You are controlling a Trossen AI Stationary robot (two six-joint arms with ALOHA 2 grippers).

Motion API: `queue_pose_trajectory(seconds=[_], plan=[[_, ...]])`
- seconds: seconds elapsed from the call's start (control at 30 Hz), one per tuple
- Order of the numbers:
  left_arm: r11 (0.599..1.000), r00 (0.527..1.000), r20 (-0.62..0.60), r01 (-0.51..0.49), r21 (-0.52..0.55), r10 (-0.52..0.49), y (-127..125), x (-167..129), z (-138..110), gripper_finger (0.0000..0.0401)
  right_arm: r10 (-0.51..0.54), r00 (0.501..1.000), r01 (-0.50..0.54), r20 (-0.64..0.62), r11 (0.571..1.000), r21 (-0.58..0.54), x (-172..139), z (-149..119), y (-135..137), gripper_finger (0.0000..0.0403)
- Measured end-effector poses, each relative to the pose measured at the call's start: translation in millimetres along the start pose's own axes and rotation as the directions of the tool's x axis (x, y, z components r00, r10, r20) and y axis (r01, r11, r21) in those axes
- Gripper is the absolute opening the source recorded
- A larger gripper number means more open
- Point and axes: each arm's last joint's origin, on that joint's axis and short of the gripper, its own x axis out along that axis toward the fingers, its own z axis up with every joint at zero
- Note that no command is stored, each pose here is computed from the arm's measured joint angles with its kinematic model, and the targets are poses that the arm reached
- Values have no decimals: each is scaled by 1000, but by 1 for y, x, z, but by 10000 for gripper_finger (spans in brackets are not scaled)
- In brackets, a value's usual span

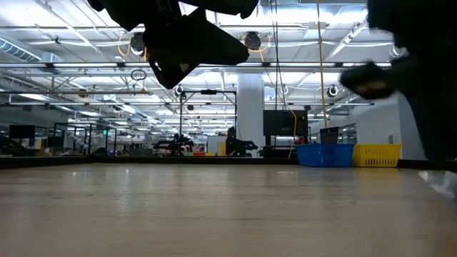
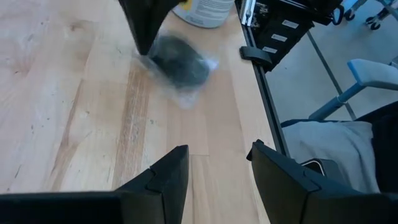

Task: Pick & Place Travel size toiletries
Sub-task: Put the black hairbrush into the bottom blue bin

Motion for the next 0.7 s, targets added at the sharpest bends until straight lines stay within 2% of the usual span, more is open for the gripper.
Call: queue_pose_trajectory(seconds=[0.17,0.33,0.53,0.7], plan=[[1000,1000,9,-12,-1,12,1,0,1,172,-46,993,49,108,999,-19,-27,12,0,0],[999,999,25,-32,-5,32,3,0,2,172,-38,988,42,152,999,-24,-40,14,-1,0],[1000,999,31,-28,-6,28,2,0,3,172,14,988,-18,156,1000,21,-30,13,1,6],[1000,999,37,-25,-6,25,2,0,3,172,54,995,-59,87,997,50,-11,8,0,51]])
